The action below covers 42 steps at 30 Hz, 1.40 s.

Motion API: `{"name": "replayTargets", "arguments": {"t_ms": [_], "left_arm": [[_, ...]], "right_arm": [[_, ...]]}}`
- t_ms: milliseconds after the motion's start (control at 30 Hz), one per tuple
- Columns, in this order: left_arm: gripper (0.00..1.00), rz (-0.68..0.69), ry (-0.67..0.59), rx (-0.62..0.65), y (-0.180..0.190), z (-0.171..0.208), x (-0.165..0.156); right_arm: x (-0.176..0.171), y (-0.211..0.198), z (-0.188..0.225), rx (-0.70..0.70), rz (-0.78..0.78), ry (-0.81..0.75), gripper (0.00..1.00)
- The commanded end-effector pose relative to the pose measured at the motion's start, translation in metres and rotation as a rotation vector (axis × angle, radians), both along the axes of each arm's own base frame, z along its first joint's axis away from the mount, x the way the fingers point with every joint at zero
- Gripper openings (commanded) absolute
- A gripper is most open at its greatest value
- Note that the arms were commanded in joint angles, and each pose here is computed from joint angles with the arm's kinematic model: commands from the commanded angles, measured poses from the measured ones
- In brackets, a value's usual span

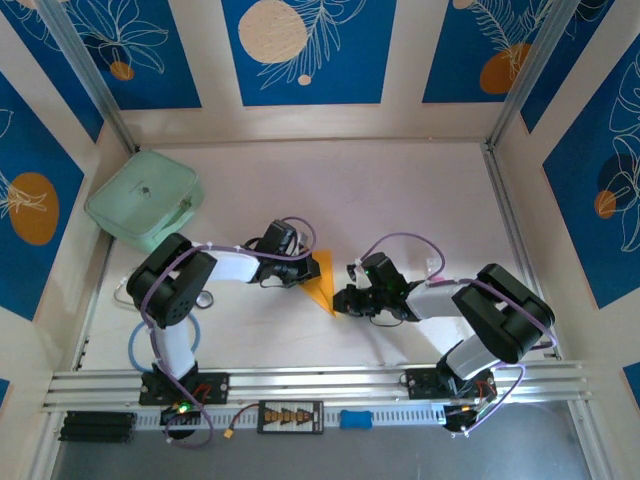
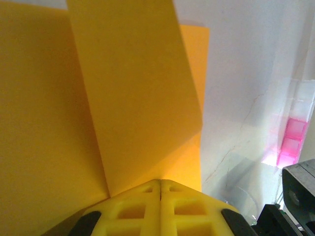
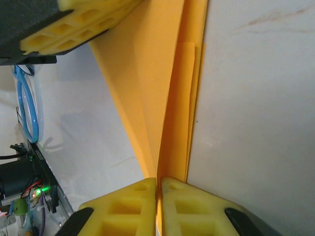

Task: Fold a paper plane with a square sheet of paper (pick it up from the middle)
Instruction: Fourth fold the wing at the center of the table.

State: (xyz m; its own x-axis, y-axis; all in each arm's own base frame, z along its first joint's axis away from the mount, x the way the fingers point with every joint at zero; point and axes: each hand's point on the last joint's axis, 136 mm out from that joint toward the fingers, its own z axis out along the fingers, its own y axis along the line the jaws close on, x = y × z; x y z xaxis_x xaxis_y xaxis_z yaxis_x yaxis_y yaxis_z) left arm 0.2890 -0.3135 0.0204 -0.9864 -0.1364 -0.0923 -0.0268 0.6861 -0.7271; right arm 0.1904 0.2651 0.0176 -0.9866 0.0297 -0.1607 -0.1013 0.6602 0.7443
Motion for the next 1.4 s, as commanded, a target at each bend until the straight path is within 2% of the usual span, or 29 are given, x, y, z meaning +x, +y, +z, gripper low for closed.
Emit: {"name": "replayTargets", "arguments": {"t_ms": [0,200,567,733,767,800,867,1100,1367], "left_arm": [[0.03,0.006,0.074,0.103,0.016,-0.030,-0.012],[0.02,0.007,0.072,0.104,0.016,-0.029,-0.012],[0.02,0.005,0.074,0.101,0.016,-0.029,-0.013],[0.02,0.004,0.074,0.099,0.015,-0.029,-0.013],[0.02,0.005,0.074,0.100,0.016,-0.029,-0.013],[0.02,0.005,0.074,0.098,0.016,-0.028,-0.013],[0.02,0.004,0.072,0.098,0.015,-0.028,-0.013],[0.02,0.003,0.072,0.100,0.016,-0.028,-0.013],[0.02,0.006,0.078,0.100,0.016,-0.029,-0.013]], "right_arm": [[-0.024,-0.008,-0.008,-0.023,0.035,0.093,0.12],[-0.028,-0.010,-0.010,-0.028,0.045,0.107,0.09],[-0.028,-0.018,-0.017,-0.091,0.027,0.106,0.16],[-0.029,-0.021,-0.022,-0.114,0.025,0.114,0.12],[-0.030,-0.022,-0.023,-0.122,0.020,0.119,0.10],[-0.030,-0.022,-0.024,-0.120,0.022,0.121,0.03],[-0.031,-0.020,-0.023,-0.106,0.030,0.129,0.00],[-0.032,-0.021,-0.018,-0.109,0.035,0.129,0.10],[-0.039,-0.024,-0.023,-0.116,0.039,0.150,0.09]]}}
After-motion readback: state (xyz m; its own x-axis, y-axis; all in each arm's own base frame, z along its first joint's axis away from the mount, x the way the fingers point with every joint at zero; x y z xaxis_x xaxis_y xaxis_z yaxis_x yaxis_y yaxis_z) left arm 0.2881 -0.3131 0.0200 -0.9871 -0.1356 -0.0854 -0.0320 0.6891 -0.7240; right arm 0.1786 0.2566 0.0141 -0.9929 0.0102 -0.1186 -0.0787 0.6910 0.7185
